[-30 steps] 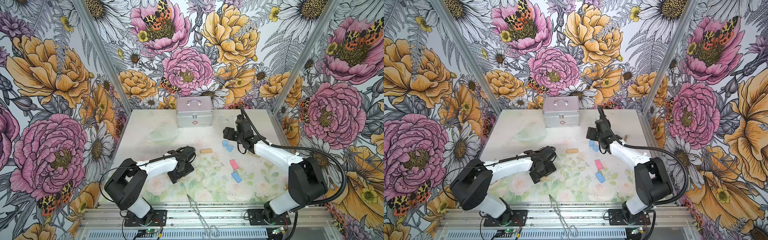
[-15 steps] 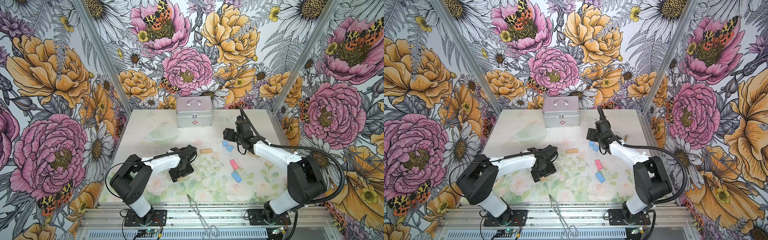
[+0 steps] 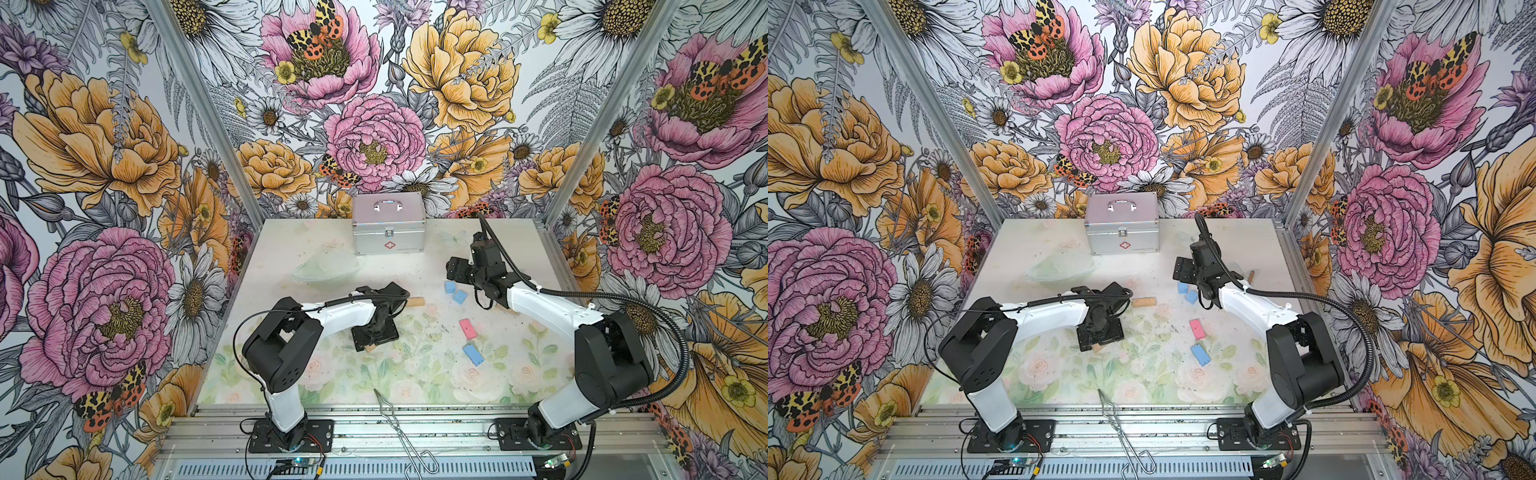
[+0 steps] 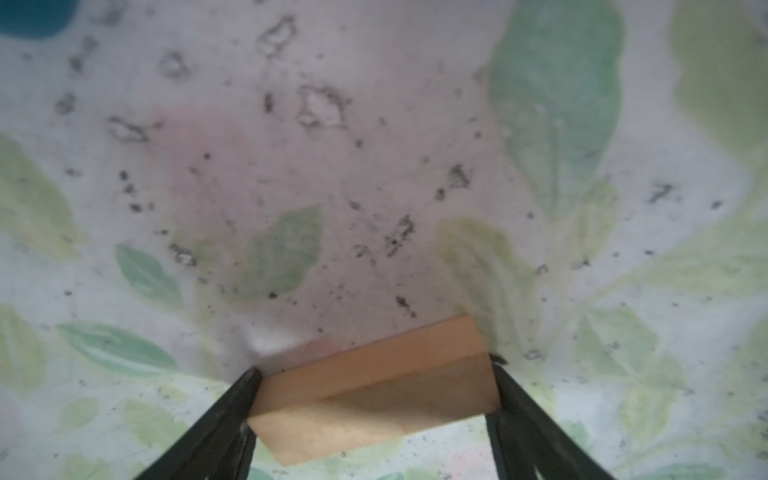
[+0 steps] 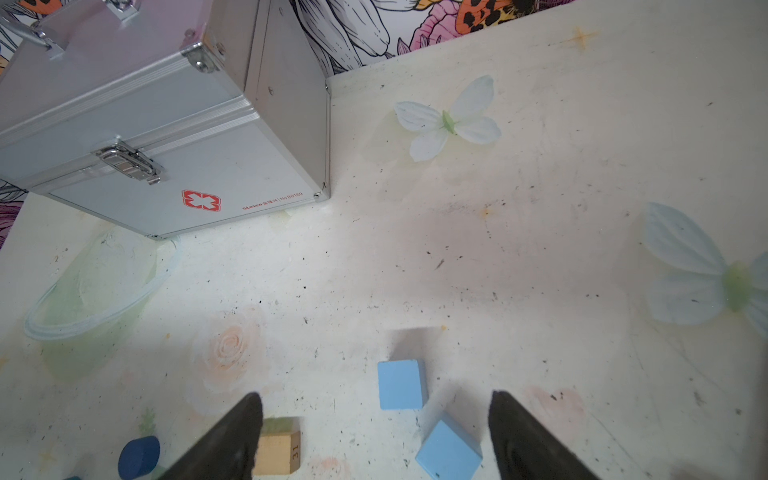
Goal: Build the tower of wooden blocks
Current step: 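Carry the wood bar with the left gripper toward the first wood bar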
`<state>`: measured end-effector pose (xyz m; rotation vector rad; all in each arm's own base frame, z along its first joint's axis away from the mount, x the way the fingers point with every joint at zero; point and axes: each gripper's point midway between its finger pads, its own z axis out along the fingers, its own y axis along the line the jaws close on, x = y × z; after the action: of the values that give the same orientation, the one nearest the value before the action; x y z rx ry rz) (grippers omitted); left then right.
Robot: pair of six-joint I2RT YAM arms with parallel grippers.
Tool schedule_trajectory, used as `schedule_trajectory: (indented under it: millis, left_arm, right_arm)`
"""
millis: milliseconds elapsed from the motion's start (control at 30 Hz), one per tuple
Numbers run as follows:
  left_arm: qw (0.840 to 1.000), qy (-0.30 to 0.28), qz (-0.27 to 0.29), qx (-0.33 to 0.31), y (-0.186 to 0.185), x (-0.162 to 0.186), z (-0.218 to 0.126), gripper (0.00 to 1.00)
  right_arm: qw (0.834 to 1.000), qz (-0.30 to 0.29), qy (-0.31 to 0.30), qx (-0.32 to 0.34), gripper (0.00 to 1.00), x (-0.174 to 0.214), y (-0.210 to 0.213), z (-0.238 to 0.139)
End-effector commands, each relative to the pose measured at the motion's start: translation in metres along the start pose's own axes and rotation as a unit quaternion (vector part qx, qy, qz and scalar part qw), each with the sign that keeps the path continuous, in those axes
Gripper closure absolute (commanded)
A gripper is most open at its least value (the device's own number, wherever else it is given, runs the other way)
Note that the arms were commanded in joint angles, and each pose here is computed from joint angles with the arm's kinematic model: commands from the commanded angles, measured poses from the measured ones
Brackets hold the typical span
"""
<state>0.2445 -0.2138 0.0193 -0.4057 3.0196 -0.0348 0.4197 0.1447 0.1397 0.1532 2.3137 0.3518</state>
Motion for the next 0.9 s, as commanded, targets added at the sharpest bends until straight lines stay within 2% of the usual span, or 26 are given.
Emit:
schedule_trajectory:
  millis: [0, 500, 867]
  left_arm:
    - [0.998, -0.014, 0.053, 0.010, -0.022, -0.008, 0.009, 0.19]
    - [0.979, -0.018, 0.199, 0.028, -0.090, -0.024, 0.012, 0.16]
    - [0.968, -0.020, 0.248, 0.020, -0.114, -0.037, 0.019, 0.14]
  right_arm:
    - [1.000, 0.011, -0.013, 0.005, 0.13, -0.004, -0.006, -0.007]
    - [0.999, 0.013, -0.032, 0.029, 0.13, -0.009, -0.022, -0.034]
    - [0.998, 0.017, -0.035, 0.041, 0.12, -0.008, -0.030, -0.044]
